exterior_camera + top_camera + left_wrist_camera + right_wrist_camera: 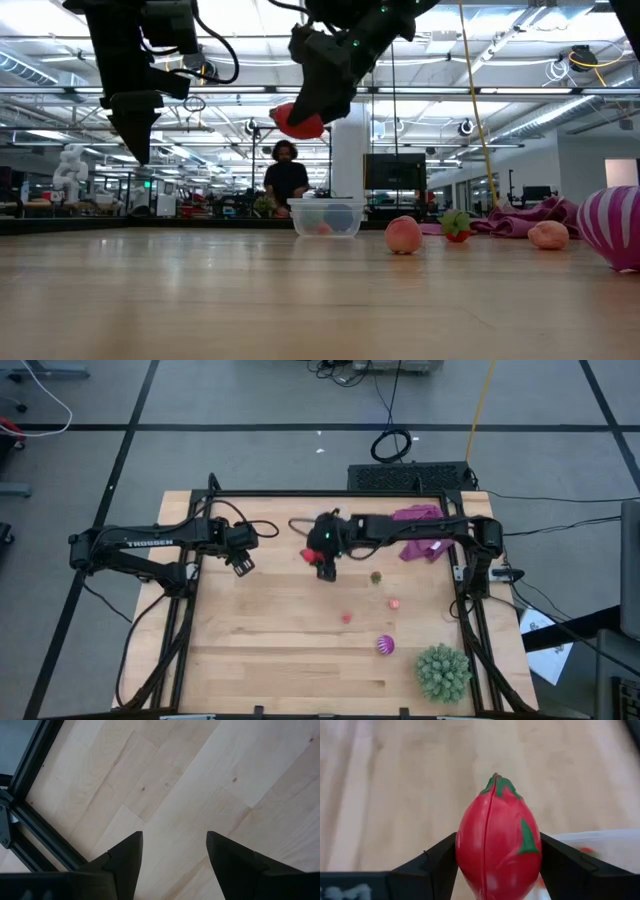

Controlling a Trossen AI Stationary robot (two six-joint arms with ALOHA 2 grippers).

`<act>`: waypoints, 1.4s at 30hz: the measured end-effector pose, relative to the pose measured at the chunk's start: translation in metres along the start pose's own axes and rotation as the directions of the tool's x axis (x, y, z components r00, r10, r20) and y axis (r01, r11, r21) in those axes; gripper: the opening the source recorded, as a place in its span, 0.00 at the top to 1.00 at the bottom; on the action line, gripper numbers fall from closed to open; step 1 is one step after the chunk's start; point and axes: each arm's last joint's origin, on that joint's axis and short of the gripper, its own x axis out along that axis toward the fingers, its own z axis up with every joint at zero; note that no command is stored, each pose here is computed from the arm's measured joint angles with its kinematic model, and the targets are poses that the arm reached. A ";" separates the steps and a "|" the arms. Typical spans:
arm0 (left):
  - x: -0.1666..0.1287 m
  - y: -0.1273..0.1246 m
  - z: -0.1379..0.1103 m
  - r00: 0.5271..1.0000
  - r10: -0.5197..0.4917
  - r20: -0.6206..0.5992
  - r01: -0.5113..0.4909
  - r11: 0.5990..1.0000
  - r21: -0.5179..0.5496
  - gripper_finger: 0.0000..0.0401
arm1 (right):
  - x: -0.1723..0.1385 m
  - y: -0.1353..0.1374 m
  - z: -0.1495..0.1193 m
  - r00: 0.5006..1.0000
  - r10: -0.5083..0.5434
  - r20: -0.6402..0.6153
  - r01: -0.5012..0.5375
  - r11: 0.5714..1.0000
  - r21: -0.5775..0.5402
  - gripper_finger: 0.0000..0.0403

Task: Pick and placing Produce into tupperware
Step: Put the red dragon fruit into the transparent bin

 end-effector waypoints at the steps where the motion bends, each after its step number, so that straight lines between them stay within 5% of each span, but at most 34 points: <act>1: 0.000 0.000 0.000 1.000 0.000 0.000 0.000 1.000 0.000 0.44 | -0.002 -0.007 0.001 1.000 -0.012 0.006 0.012 1.000 0.009 0.43; 12: 0.000 0.000 0.000 1.000 0.000 0.000 0.000 1.000 0.002 0.44 | -0.012 -0.067 -0.006 0.994 -0.105 -0.012 0.106 0.988 0.110 0.42; 42: 0.000 0.000 0.000 1.000 0.000 0.000 0.000 1.000 -0.001 0.44 | 0.020 -0.072 -0.063 0.990 -0.099 -0.104 0.115 0.980 0.160 0.42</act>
